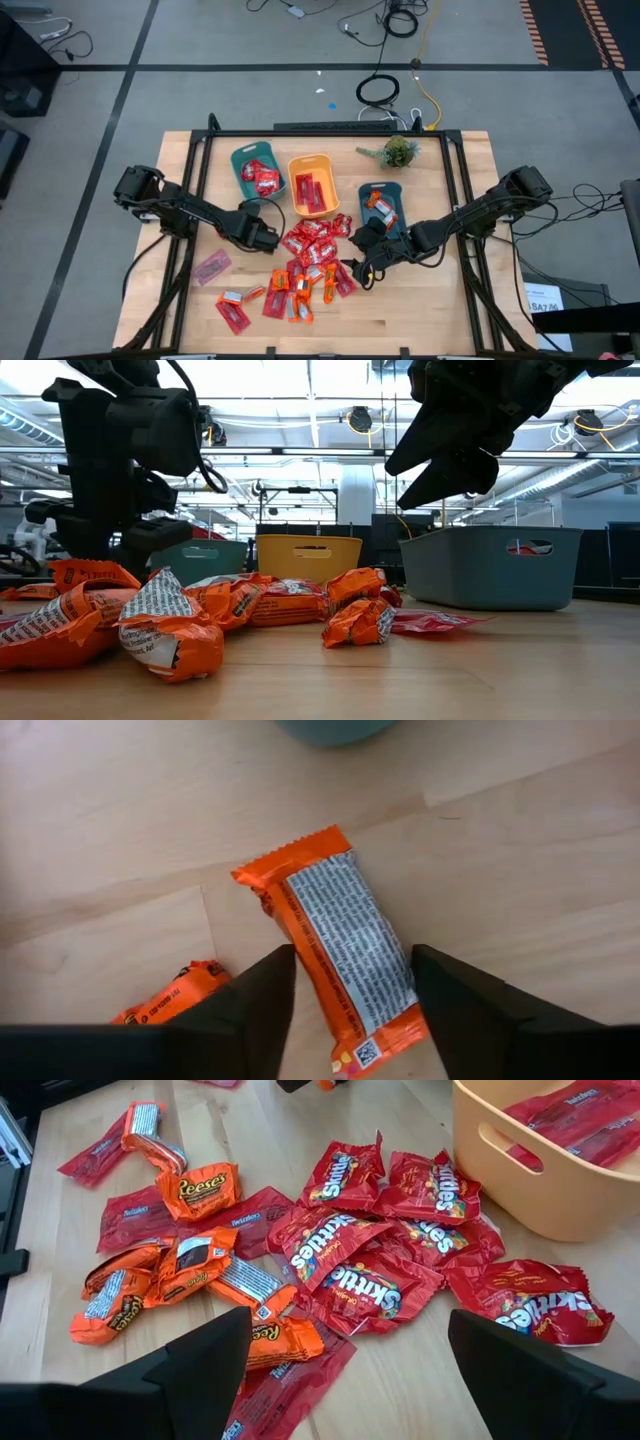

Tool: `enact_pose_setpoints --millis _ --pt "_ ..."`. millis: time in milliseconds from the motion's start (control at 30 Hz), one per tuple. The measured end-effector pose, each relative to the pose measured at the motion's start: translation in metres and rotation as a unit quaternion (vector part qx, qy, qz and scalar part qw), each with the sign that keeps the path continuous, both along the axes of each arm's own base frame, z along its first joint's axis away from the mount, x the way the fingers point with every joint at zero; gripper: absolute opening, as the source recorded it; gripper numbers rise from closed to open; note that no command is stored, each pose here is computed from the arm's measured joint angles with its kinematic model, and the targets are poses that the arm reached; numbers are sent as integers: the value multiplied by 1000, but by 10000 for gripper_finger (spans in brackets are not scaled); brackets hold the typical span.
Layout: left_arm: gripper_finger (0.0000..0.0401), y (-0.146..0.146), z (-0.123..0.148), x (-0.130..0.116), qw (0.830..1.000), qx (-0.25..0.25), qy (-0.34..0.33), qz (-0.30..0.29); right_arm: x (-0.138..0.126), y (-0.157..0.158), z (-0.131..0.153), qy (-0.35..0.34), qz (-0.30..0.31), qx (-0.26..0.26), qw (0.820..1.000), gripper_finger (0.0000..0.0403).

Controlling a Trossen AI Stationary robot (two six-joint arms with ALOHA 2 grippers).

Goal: Sort candy
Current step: Put the orange wrapper chocolate into the dark blue bin

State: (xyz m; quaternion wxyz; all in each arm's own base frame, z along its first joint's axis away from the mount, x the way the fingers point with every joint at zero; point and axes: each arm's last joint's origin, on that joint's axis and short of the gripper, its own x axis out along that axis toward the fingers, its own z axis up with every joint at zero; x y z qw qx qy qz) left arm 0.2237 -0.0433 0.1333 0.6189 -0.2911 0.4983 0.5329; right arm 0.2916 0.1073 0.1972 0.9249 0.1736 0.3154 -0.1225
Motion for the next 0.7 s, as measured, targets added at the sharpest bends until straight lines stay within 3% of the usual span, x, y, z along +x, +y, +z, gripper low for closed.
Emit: enact_pose_setpoints --millis 333,533,700 --pt "112 -2 1 -1 1000 1 6 -7 0 0 0 -5 -24 30 999 332" --pt "99 -9 14 0 999 2 23 -23 0 0 0 -6 -31 38 999 332" --pt "98 -15 35 11 995 6 -4 -96 0 0 0 -6 -31 38 999 332"
